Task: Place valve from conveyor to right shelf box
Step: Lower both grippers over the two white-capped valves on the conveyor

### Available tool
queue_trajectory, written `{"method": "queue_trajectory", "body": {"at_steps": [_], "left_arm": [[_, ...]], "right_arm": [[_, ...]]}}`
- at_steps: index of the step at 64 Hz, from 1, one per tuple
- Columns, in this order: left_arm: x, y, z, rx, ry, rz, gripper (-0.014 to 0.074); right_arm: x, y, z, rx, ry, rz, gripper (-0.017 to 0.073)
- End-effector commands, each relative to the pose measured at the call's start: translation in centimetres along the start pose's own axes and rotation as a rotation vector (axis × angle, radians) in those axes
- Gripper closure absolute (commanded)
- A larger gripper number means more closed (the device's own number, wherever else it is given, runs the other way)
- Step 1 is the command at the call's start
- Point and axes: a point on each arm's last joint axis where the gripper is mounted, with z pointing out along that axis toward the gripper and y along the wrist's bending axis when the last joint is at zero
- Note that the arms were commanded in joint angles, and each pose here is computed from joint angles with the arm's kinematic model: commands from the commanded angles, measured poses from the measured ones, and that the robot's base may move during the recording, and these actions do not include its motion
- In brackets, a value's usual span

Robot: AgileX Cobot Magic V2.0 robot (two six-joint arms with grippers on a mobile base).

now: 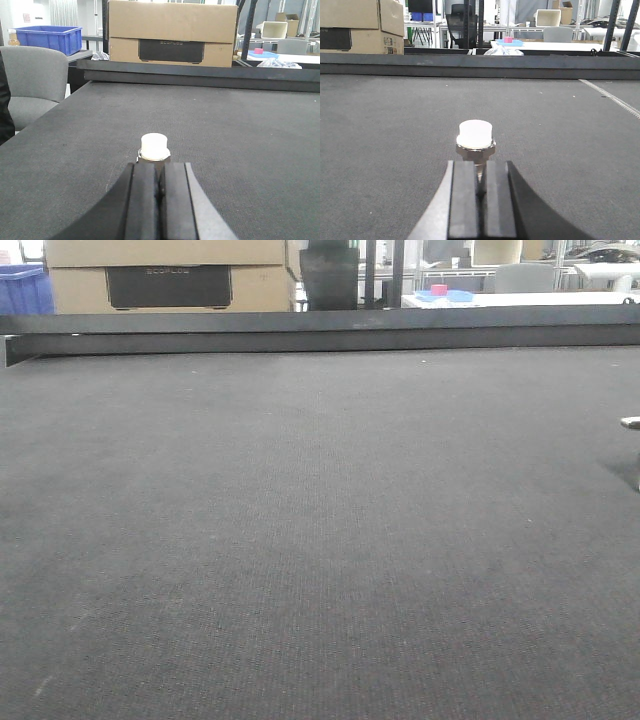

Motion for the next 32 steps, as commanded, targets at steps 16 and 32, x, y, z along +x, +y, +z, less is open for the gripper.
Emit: {"method": "queue_trajectory", "body": {"at_steps": [16,32], "left_arm": [[-0.28,-0.03,-0.05,0.004,-0.026,-0.007,0.0704],[-0.47,-0.03,-0.06,0.004,-0.047,-0.007,0.0704]], "right_arm": [[-0.23,-0.02,-0.03,0.004,-0.026,-0.003,0.0714],[-0.23,-0.02,-0.03,0.004,-0.026,-0.003,0.0714]]}}
